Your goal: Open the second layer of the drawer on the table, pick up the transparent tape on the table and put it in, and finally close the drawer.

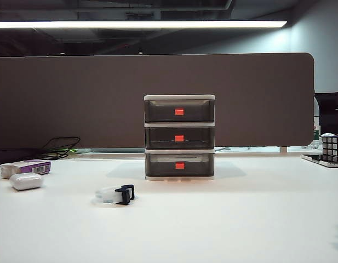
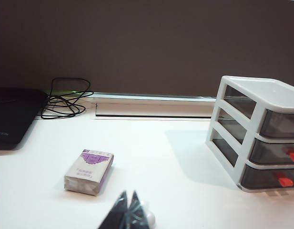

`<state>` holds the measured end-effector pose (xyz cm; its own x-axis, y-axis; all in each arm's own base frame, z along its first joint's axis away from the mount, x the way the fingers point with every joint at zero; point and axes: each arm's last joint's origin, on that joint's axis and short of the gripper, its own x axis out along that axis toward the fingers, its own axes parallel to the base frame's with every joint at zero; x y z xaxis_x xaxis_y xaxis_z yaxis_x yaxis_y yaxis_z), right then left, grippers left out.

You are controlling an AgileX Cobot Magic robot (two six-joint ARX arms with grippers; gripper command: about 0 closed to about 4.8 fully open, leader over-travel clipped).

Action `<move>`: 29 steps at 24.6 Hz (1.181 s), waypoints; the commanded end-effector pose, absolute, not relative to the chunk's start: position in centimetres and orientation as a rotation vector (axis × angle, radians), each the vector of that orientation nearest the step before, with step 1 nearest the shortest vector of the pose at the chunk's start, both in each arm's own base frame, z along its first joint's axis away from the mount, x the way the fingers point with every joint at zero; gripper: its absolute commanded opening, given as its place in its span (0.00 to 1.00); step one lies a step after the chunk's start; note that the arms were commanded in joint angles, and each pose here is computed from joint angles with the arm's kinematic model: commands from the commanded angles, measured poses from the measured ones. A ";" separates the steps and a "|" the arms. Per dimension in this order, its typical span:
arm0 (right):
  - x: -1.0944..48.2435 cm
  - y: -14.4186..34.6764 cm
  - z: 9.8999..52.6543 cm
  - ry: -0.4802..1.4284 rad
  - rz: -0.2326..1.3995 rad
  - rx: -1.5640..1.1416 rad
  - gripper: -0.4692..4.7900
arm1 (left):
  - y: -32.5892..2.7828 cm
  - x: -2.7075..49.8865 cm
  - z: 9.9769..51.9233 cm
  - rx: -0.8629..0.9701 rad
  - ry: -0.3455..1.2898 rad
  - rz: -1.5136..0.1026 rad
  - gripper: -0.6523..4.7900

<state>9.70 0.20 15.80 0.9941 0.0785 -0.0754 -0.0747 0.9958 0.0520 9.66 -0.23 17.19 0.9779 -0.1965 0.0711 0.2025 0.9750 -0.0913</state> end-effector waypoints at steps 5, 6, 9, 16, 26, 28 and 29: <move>9.7 0.2 15.7 0.074 0.074 0.052 0.08 | -0.2 9.6 17.5 -0.098 -0.083 -0.201 0.11; 9.7 0.2 15.7 0.074 0.074 0.052 0.08 | -0.2 9.6 17.4 -0.098 -0.083 -0.201 0.11; 9.7 0.2 15.7 0.074 0.075 0.052 0.08 | -0.2 9.6 17.5 -0.098 -0.083 -0.201 0.11; 9.7 0.7 15.7 0.088 0.245 0.159 0.08 | -0.7 9.5 17.5 -0.426 -0.010 -0.384 0.11; 9.3 1.6 15.7 0.133 0.569 0.240 0.08 | -1.2 9.2 17.9 -0.467 0.004 -0.576 0.27; 9.3 1.6 15.7 0.137 0.568 0.252 0.08 | -1.3 9.1 18.2 -0.445 -0.018 -0.613 0.27; 9.3 1.6 15.7 0.138 0.568 0.255 0.08 | -1.3 9.1 18.3 -0.441 -0.024 -0.627 0.27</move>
